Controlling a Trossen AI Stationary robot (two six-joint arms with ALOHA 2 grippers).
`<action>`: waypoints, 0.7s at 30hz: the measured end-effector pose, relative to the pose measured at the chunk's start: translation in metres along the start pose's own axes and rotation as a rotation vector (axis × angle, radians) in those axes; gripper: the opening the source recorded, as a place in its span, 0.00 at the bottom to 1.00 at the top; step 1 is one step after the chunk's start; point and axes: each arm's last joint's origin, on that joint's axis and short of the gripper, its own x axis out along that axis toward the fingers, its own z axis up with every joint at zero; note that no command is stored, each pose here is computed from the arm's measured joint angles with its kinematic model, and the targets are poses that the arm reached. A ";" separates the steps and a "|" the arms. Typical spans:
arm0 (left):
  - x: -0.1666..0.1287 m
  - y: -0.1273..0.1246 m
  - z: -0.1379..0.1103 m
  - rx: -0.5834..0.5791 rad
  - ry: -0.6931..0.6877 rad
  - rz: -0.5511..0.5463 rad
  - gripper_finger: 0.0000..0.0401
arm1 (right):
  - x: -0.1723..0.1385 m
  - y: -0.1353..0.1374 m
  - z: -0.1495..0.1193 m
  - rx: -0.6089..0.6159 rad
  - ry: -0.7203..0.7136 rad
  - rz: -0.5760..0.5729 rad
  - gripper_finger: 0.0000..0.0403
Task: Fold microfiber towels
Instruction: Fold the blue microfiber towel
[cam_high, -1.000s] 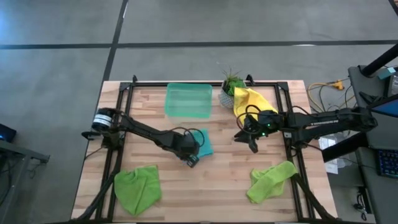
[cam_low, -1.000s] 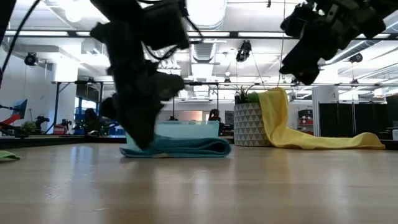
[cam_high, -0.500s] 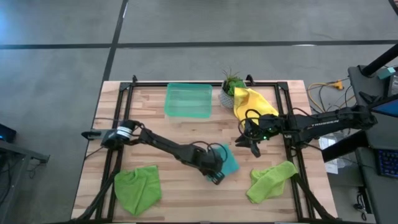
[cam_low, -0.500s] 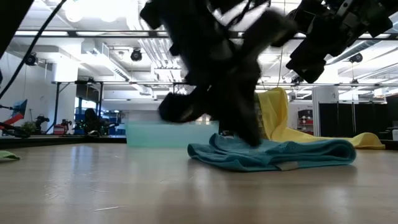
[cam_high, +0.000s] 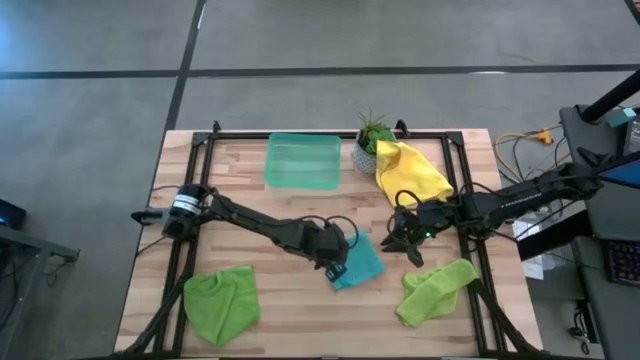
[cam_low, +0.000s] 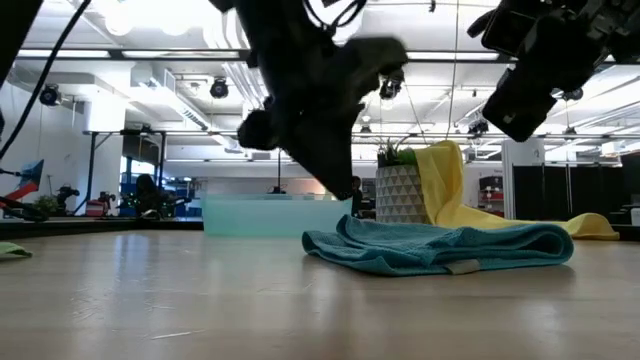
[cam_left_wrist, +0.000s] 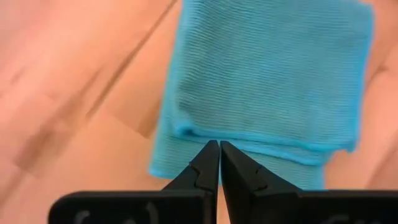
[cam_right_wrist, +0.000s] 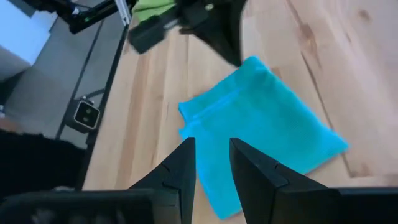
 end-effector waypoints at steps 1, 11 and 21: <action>0.003 0.005 0.002 0.011 0.018 -0.002 0.00 | 0.001 0.001 -0.001 0.018 0.001 -0.008 0.23; 0.032 0.061 0.016 0.053 0.105 0.035 0.00 | 0.030 0.012 -0.014 0.204 0.057 -0.002 0.23; 0.043 0.056 -0.003 0.110 0.120 -0.063 0.00 | 0.084 -0.006 -0.042 0.409 0.210 -0.177 0.23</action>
